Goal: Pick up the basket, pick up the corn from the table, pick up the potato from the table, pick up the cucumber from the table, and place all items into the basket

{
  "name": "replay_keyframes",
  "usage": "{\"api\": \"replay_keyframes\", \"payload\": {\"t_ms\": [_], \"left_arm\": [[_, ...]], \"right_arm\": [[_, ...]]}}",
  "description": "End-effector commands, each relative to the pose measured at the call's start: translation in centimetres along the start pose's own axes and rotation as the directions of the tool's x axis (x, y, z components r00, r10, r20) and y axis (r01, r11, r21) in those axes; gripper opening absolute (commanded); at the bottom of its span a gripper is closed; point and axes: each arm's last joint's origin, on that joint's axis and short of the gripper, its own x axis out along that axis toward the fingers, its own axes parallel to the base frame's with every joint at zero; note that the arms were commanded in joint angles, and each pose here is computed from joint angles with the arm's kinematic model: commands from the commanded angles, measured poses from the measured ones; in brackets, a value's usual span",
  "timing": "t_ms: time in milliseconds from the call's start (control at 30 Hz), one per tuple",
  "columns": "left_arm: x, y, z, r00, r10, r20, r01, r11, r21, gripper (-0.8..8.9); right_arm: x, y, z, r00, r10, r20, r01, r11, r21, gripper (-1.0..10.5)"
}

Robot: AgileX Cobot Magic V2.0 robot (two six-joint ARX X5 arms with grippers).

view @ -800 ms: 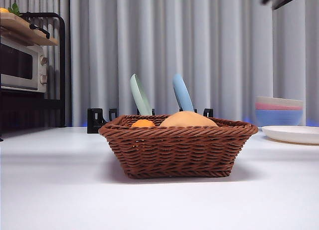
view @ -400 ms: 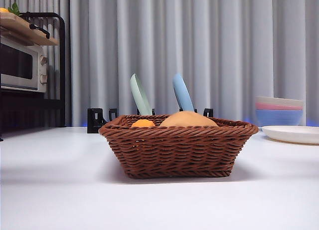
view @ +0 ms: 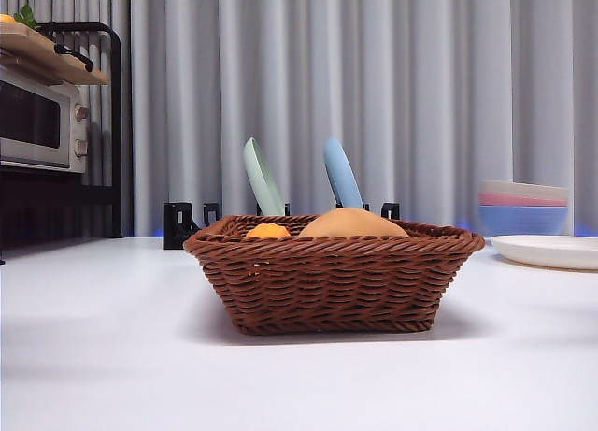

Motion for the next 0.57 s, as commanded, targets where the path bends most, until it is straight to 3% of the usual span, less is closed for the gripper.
{"api": "replay_keyframes", "payload": {"t_ms": [33,333,567], "left_arm": [[0.0,0.0,-0.2,1.000,-0.002,-0.009,0.002,1.000,-0.009,-0.01],[-0.2,0.1,-0.2,1.000,0.002,-0.003,-0.002,1.000,0.018,-0.01],[0.0,2.0,-0.7,0.982,0.120,0.146,-0.121,0.993,-0.004,-0.01]], "right_arm": [[0.0,0.0,0.0,1.000,-0.003,0.002,0.003,1.000,0.020,0.0],[0.0,0.0,-0.1,1.000,-0.003,0.001,0.003,1.000,0.020,0.0],[0.0,0.0,-0.1,1.000,-0.004,-0.007,0.004,1.000,0.021,0.0]]}}
